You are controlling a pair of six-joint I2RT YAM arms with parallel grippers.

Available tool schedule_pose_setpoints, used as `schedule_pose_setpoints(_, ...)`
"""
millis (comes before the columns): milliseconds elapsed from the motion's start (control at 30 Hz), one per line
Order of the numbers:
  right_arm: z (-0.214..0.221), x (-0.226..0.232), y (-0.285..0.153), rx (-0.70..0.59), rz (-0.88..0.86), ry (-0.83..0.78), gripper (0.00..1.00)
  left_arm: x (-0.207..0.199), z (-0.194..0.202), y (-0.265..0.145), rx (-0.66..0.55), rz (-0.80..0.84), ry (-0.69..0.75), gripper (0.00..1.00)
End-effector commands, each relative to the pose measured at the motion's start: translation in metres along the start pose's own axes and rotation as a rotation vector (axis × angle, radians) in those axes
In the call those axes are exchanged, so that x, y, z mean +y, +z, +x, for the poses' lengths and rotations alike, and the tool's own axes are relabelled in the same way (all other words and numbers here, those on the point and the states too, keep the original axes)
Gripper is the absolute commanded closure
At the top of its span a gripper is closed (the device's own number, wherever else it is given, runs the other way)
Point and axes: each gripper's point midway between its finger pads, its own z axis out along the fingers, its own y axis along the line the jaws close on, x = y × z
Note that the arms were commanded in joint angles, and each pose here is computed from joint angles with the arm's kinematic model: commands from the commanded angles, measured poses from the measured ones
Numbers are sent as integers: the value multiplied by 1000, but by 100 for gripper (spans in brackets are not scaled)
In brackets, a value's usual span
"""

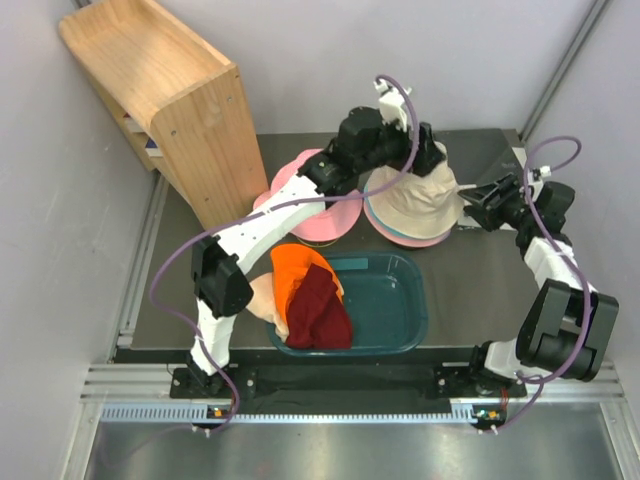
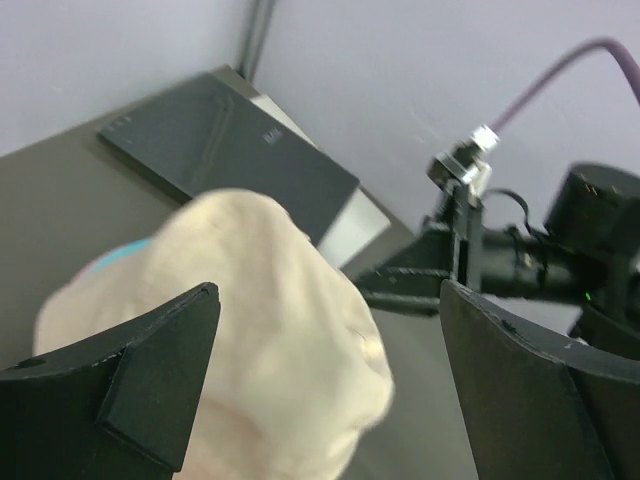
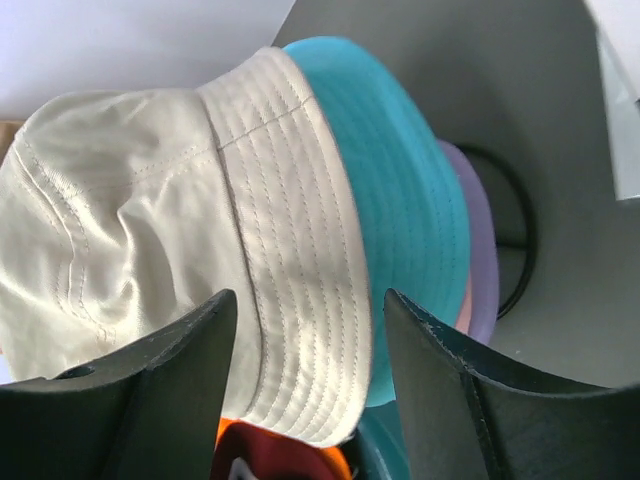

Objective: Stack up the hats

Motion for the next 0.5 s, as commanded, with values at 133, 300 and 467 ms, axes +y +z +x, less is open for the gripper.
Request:
schedule_pose_setpoints(133, -9, 28, 6, -9, -188, -30, 39, 8, 41, -16, 148, -104, 95, 5)
schedule_pose_setpoints(300, -13, 27, 11, -2, -209, -54, 39, 13, 46, -11, 142, -123, 81, 5)
schedule_pose_setpoints(467, -10, 14, 18, 19, -197, -62, 41, 14, 49, -6, 143, -115, 77, 5)
